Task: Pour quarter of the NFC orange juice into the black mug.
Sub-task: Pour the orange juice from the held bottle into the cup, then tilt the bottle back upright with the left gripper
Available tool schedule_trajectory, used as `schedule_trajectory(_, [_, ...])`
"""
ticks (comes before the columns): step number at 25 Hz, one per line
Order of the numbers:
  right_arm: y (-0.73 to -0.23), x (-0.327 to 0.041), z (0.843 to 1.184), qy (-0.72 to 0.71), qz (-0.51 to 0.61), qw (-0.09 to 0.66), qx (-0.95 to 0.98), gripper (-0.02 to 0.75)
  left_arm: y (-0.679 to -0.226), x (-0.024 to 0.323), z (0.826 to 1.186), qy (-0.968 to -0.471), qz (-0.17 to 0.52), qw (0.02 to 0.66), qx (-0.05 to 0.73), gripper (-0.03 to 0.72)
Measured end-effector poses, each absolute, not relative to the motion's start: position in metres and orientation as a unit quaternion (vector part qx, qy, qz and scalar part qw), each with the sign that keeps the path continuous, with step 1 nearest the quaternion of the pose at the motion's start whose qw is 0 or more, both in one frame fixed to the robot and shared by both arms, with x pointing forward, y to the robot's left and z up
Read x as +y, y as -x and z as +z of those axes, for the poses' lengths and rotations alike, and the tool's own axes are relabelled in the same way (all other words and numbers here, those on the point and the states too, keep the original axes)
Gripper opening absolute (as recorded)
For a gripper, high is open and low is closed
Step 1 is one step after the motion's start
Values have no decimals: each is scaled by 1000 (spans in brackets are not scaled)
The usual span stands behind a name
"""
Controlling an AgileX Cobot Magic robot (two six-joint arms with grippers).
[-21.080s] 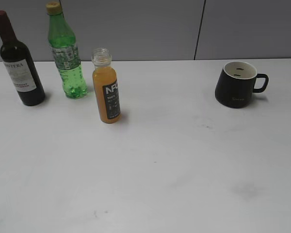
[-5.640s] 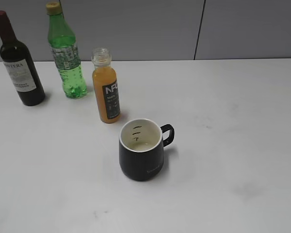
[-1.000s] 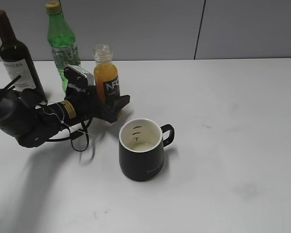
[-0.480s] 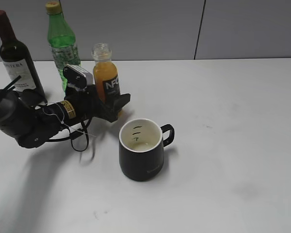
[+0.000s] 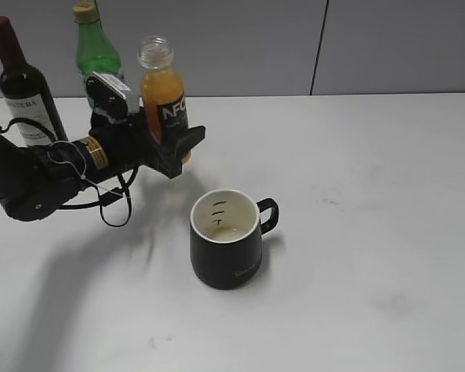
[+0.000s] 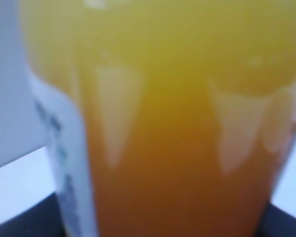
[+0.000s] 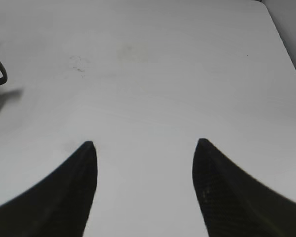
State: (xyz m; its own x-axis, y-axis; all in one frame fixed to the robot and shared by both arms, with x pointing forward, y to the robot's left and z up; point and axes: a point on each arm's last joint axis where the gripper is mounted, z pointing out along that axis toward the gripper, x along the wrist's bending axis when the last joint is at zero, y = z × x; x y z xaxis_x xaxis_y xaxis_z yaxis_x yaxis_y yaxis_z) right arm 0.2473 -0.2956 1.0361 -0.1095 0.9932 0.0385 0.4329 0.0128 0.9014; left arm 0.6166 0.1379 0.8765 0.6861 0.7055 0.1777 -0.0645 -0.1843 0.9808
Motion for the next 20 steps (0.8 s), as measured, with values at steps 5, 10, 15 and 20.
schedule_trajectory(5, [-247,-296,1036,-572,408,344,623,466,-602,142,880,-723,335,570,198,470])
schedule_trajectory(10, [-247,-296,1036,-572,408,344,623,466,-594,145,872,-749,350,537,169,470])
schedule_trajectory(15, [-247,-296,1036,-572,408,344,623,466,-590,146,869,-761,372,514,135,470])
schedule_trajectory(20, [-247,-296,1036,-572,408,344,623,466,-592,151,872,-754,401,509,107,470])
